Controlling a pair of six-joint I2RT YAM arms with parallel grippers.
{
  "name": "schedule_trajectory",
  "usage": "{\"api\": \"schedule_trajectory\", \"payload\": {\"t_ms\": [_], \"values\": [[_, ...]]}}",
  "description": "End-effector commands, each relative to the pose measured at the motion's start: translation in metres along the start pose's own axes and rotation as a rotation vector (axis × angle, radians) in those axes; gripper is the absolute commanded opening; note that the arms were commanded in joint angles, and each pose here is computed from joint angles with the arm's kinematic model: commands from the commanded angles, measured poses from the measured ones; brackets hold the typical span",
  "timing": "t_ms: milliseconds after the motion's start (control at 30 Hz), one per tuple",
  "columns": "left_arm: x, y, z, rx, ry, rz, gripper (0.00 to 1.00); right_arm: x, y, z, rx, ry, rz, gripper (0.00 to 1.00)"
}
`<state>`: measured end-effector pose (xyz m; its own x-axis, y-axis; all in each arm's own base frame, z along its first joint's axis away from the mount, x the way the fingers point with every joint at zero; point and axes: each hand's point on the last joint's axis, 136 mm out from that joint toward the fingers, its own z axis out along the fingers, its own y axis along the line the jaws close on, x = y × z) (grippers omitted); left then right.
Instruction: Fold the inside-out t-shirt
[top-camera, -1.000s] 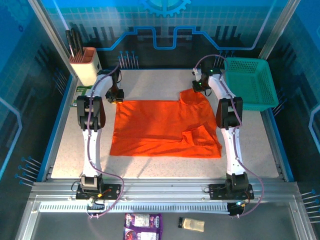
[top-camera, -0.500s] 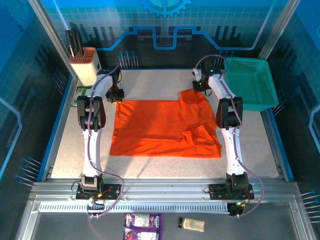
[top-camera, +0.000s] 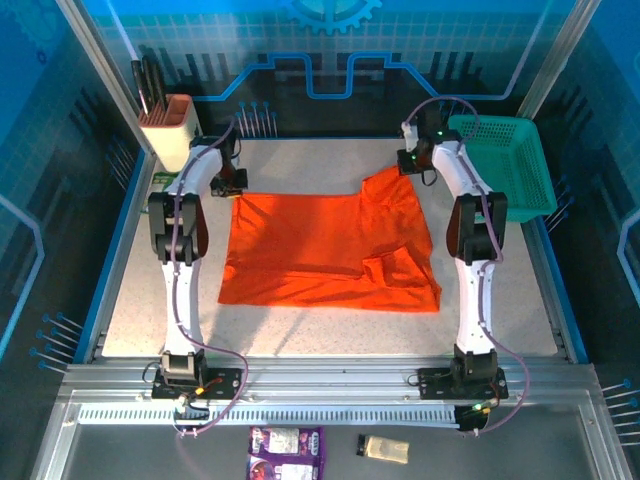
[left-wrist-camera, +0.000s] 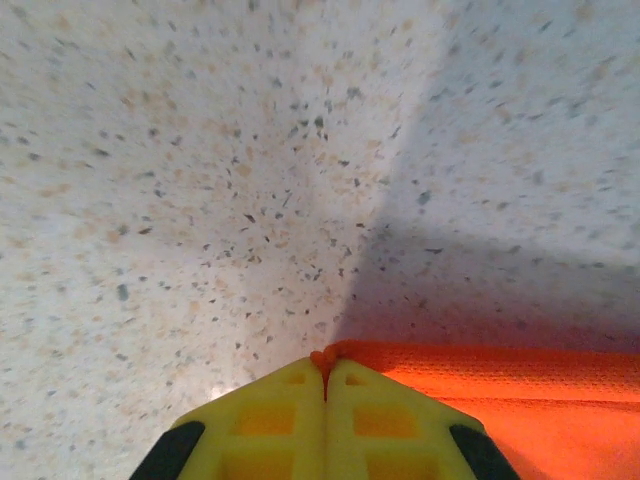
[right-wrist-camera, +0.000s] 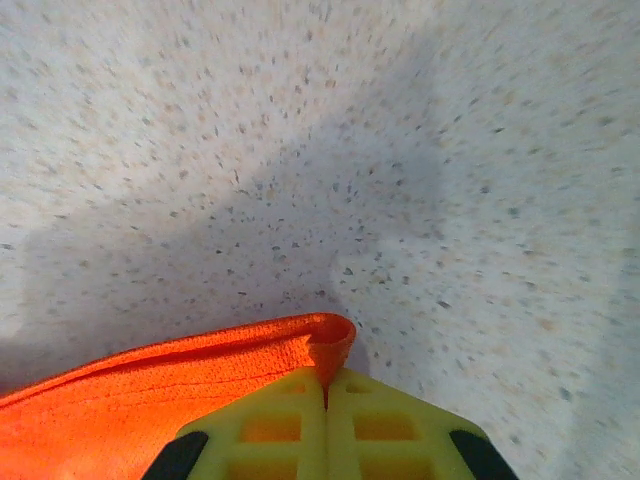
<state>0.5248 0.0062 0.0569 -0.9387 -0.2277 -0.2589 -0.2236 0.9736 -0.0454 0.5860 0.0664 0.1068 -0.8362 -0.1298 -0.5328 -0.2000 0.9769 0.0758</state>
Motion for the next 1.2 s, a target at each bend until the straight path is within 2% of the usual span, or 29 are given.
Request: {"api": "schedule_trajectory", "payload": {"t_ms": [0, 200, 533, 933, 1167], "values": [[-0.014, -0.001, -0.042, 0.045, -0.109, -0.039, 0.0, -0.024, -0.003, -0.047, -0.002, -0.106, 0.026, 0.0], [-0.003, 0.0, -0.066, 0.069, -0.163, -0.059, 0.0, -0.01, 0.007, -0.083, -0.024, -0.123, 0.046, 0.0], [0.044, 0.004, -0.087, 0.125, -0.206, -0.107, 0.0, 0.051, 0.022, -0.124, -0.047, -0.073, 0.115, 0.0], [0.122, 0.014, -0.083, 0.164, -0.168, -0.186, 0.0, 0.15, 0.038, -0.144, -0.071, 0.044, 0.215, 0.0], [0.155, 0.02, -0.077, 0.16, -0.124, -0.221, 0.0, 0.198, 0.047, -0.144, -0.069, 0.116, 0.258, 0.0]]}}
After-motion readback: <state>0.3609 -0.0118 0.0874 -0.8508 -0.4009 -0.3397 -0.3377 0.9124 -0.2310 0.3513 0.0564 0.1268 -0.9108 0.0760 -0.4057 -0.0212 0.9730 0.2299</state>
